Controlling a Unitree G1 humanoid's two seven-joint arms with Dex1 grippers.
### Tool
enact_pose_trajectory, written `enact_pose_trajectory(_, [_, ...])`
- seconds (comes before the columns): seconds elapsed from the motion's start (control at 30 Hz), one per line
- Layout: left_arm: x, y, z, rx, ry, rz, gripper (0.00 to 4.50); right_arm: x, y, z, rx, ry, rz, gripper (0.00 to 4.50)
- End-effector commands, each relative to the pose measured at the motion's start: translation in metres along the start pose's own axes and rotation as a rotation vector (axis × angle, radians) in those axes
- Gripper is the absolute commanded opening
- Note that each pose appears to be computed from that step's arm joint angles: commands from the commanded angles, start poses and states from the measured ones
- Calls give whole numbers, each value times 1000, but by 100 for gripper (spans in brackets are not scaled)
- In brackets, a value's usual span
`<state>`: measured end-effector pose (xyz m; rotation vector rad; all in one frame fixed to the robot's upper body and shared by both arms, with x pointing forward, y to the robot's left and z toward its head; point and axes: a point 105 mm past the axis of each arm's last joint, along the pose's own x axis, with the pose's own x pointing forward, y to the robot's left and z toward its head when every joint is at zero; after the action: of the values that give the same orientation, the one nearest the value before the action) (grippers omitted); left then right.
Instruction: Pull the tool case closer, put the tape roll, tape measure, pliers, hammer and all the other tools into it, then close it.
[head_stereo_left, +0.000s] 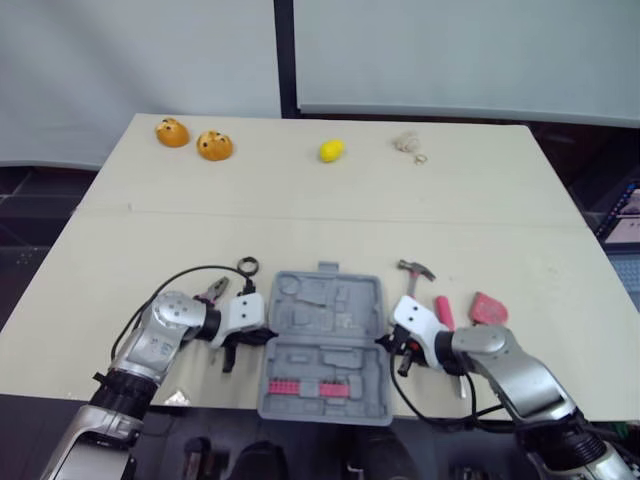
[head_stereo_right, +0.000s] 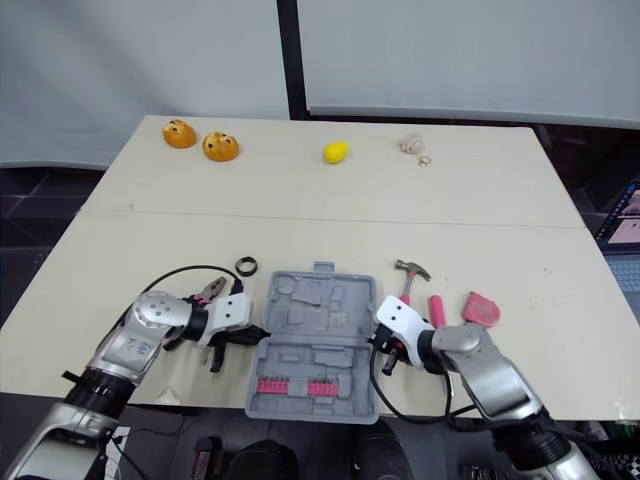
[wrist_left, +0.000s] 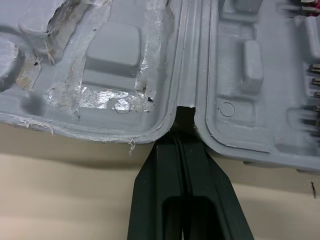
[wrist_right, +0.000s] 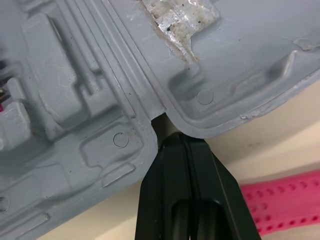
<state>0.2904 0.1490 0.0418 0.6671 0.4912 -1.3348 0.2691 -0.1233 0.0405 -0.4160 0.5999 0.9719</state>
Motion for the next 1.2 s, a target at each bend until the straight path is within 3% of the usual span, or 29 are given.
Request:
enact_pose_trajectory(0.03, [16,-23,-4,-25,10,-98,1,3,22,14,-29,-58,91,3])
enact_pose_trajectory(1.2, [18,-49,-22,-38,85,-143,1,0,32,7,-6,-41,98,3])
